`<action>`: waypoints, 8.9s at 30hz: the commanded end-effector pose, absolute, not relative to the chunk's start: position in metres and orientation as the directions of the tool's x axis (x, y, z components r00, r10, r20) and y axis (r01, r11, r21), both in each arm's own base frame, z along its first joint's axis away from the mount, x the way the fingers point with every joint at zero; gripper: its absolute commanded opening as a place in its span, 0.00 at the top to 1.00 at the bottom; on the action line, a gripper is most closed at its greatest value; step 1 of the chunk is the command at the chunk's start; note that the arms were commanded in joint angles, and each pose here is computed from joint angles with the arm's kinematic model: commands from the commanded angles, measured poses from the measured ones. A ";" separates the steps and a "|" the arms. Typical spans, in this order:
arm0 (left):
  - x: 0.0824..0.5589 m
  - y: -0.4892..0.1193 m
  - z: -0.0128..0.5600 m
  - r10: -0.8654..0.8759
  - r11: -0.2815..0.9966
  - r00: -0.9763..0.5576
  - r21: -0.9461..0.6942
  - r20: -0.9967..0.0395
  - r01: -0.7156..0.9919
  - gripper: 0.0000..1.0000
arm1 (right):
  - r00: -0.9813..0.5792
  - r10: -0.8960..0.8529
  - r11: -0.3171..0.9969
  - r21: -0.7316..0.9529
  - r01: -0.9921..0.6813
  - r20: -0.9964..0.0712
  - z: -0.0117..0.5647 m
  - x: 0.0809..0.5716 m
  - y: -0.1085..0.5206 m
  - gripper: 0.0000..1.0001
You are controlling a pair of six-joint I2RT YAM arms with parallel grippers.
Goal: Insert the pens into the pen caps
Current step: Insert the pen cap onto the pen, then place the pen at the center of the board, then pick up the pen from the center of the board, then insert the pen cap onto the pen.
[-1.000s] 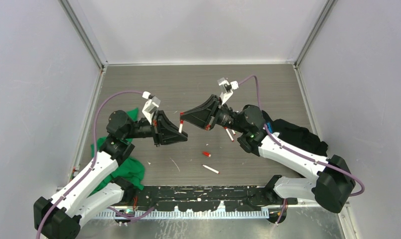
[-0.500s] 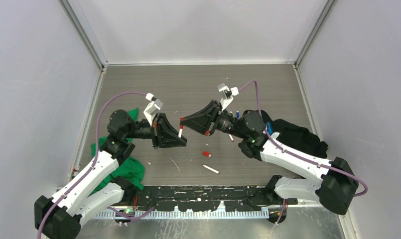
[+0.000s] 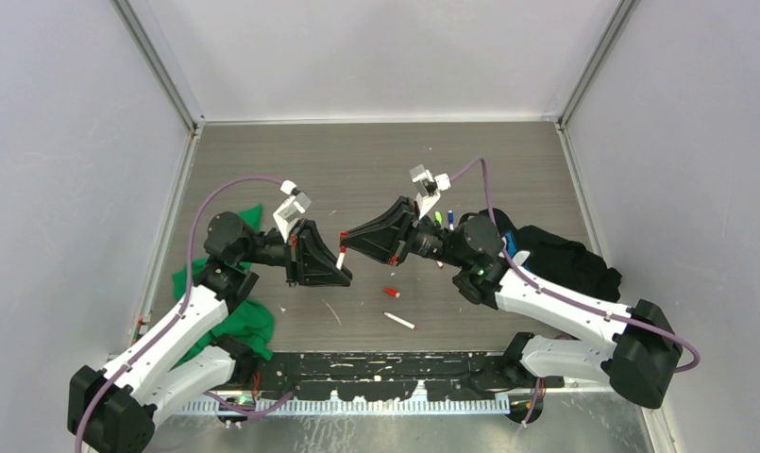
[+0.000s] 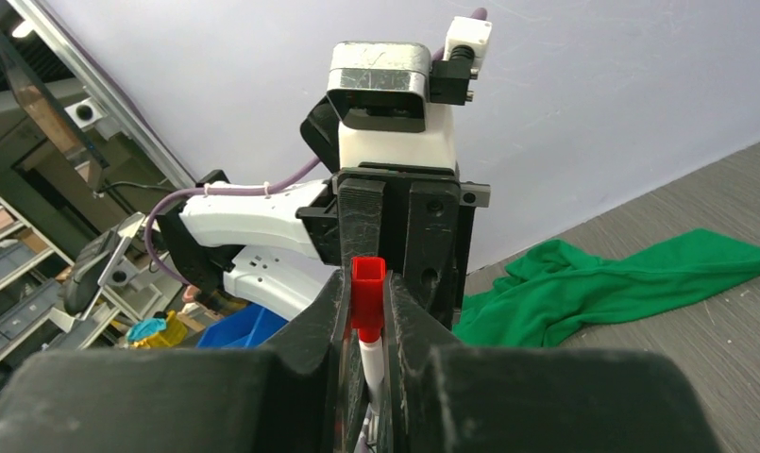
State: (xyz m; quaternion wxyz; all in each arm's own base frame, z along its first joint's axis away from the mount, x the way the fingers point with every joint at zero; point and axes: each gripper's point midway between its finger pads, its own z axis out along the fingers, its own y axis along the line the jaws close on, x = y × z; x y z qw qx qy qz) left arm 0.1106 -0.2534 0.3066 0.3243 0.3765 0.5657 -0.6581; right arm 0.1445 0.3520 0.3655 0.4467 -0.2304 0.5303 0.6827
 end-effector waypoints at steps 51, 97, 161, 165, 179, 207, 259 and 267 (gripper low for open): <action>0.166 -0.222 0.359 -0.219 0.280 -0.150 -0.210 -0.964 0.937 1.00 | -0.750 -0.367 0.155 0.758 -0.633 -0.551 0.155 0.002 0.366 0.99; 0.246 -0.116 0.297 -0.027 0.898 -0.197 -0.110 -0.980 0.427 0.02 | -0.695 -0.414 0.862 -0.007 -0.507 -0.588 0.099 0.304 0.236 0.99; 0.248 -0.112 0.293 -0.045 0.912 -0.206 -0.125 -0.978 0.392 0.02 | -0.583 -0.567 0.687 0.056 -0.724 -0.582 0.041 0.136 0.294 0.97; 0.245 -0.114 0.297 -0.109 0.903 -0.202 -0.182 -0.973 0.389 0.02 | -0.589 -0.448 0.691 0.157 -0.705 -0.673 0.085 0.140 0.319 0.99; 0.176 -0.191 0.306 -0.520 0.366 -0.542 -0.745 -0.661 0.558 0.06 | -0.494 0.477 0.528 0.686 -0.500 -0.727 0.268 0.190 0.356 0.99; 0.173 -0.242 0.275 -0.378 0.301 -0.691 -0.787 -0.617 0.538 0.64 | -0.518 0.556 0.383 0.753 -0.535 -0.650 0.302 0.183 0.370 0.99; 0.221 -0.160 0.274 0.030 0.729 -0.289 -0.177 -0.957 0.661 1.00 | -0.734 0.152 0.904 0.393 -0.168 -0.662 0.055 0.185 0.296 0.27; 0.221 -0.163 0.274 0.035 0.720 -0.297 -0.182 -0.954 0.670 1.00 | -0.742 0.162 0.905 0.398 -0.152 -0.651 0.051 0.184 0.297 0.27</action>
